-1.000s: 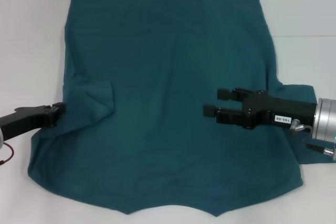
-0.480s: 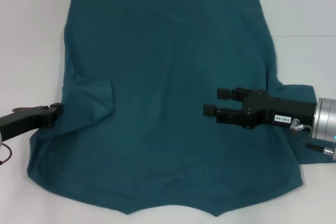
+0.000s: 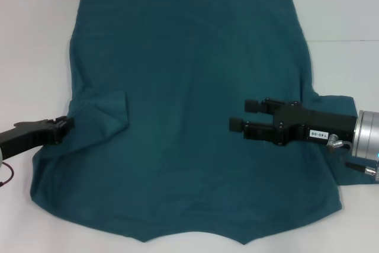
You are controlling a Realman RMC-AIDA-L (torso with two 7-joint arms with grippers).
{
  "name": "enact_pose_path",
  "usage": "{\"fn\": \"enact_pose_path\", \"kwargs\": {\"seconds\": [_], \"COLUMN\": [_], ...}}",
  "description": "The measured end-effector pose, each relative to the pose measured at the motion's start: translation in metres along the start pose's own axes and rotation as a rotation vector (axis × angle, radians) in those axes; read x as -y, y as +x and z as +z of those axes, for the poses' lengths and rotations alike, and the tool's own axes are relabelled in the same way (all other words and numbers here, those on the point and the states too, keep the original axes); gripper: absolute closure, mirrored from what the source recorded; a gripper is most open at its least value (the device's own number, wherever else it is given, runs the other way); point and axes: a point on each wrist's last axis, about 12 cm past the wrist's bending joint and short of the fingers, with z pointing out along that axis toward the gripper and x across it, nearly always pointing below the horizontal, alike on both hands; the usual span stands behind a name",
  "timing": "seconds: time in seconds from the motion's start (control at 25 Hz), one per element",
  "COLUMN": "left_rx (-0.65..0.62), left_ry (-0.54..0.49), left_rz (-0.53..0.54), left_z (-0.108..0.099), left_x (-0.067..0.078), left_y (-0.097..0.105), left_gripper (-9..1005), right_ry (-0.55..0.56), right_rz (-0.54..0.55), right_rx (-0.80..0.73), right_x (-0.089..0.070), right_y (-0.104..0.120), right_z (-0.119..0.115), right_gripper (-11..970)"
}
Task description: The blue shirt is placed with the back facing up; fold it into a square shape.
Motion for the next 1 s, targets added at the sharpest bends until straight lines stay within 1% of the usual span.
{"fn": "enact_pose_path", "kwargs": {"seconds": [0.04,0.48,0.72,1.0], "left_rx": [0.0,-0.005,-0.01,-0.011], "left_ry": [0.0,-0.002,-0.005,0.004], "left_rz": [0.0,0.006,0.013,0.014], "left_z": [0.0,0.001,0.0022,0.002], "left_x": [0.0,0.0004,0.0011,0.0021], "left_y": [0.0,-0.0001,-0.0005,-0.0013], "left_gripper": [870,890,957,957], "right_ry": [0.0,-0.003,-0.005,-0.004], "right_rz": [0.0,0.001,0.003,0.004], "right_rx": [0.0,0.0,0.001,0.0], "right_x": [0.0,-0.0004,-0.0007,-0.0007], "right_y": [0.0,0.0,0.0004,0.0009], "right_z": [0.0,0.0,-0.0004,-0.0008], "right_gripper": [135,135,135,134]}}
